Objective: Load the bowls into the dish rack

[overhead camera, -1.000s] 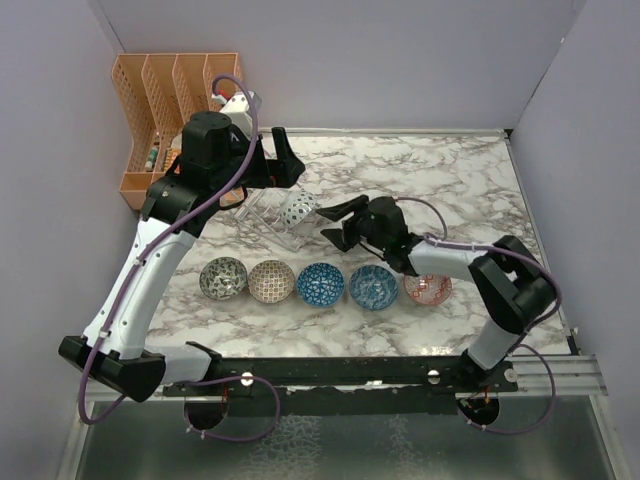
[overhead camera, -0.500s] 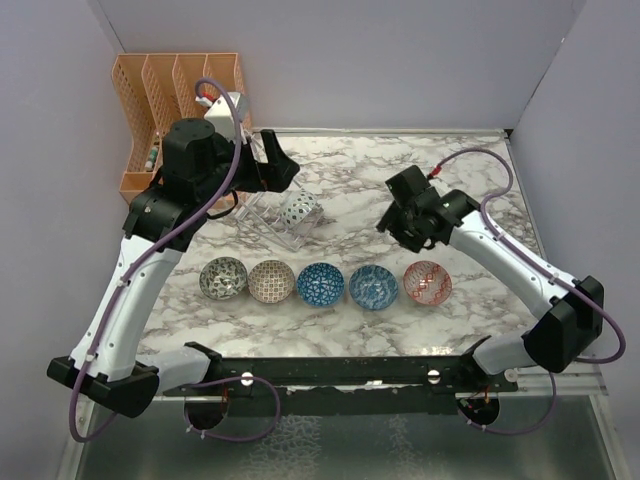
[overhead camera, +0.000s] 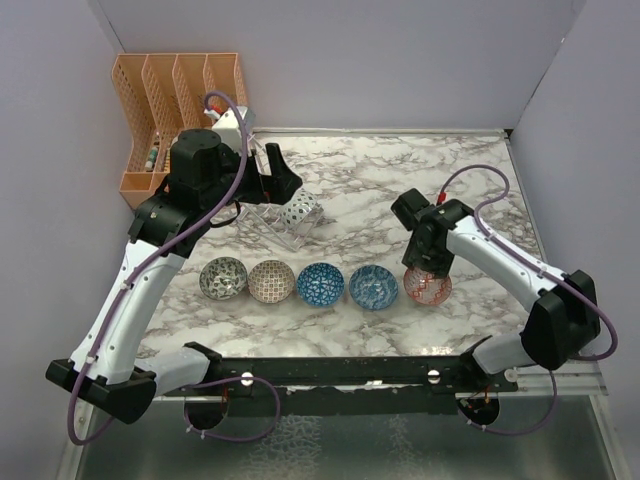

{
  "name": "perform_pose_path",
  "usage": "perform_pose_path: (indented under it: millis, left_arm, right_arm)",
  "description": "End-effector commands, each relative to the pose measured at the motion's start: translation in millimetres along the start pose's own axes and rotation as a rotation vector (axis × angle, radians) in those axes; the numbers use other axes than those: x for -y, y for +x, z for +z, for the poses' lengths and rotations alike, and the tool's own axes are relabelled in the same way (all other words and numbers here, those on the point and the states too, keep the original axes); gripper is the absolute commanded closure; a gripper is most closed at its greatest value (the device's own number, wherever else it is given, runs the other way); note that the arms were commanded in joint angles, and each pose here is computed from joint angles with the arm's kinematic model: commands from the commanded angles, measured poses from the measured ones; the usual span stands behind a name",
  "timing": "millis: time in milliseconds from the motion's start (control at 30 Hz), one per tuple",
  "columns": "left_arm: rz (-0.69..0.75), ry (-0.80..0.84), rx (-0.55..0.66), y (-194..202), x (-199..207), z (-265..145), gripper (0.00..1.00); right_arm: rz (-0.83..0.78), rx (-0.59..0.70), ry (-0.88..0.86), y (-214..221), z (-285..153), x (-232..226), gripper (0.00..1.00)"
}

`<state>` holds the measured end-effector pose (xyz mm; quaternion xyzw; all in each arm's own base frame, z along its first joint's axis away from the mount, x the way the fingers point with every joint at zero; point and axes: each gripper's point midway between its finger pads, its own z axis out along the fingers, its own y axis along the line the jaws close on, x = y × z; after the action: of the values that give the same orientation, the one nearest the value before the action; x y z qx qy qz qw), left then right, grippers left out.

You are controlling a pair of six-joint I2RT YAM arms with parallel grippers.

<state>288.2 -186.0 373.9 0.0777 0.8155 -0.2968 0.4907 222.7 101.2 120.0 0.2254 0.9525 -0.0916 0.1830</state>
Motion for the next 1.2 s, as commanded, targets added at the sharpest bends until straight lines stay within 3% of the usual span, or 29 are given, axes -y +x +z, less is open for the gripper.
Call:
perform_pose_path:
  millis: [0,267,467,533,667,833,1000,1167]
  left_arm:
    - [0.003,0.056,0.040,-11,15,-12,0.01]
    - [0.009,0.053,0.039,-11,15,-12,0.01]
    - [0.014,0.045,0.036,-10,13,-11,0.01]
    - [0.015,0.041,0.033,-10,12,-10,0.01]
    - [0.020,0.033,0.036,-10,10,-10,0.01]
    - [0.026,0.023,0.043,-12,8,-10,0.01]
    - [0.033,0.024,0.060,-19,11,-11,0.01]
    - [0.039,0.009,0.105,-36,13,-19,0.01]
  right_arm:
    - [-0.005,0.022,-0.051,-13,26,-18,0.46]
    - [0.010,-0.065,-0.144,2,54,-45,0.49]
    - [0.014,-0.104,-0.156,11,64,-53,0.58]
    - [0.009,-0.100,-0.151,10,64,-52,0.67]
    - [0.000,-0.078,-0.119,5,62,-46,0.95]
    - [-0.032,0.028,-0.126,-30,42,-51,0.99]
    - [-0.075,0.201,-0.331,-92,-10,-100,0.99]
    - [-0.030,0.327,-0.766,-128,-91,-165,0.99]
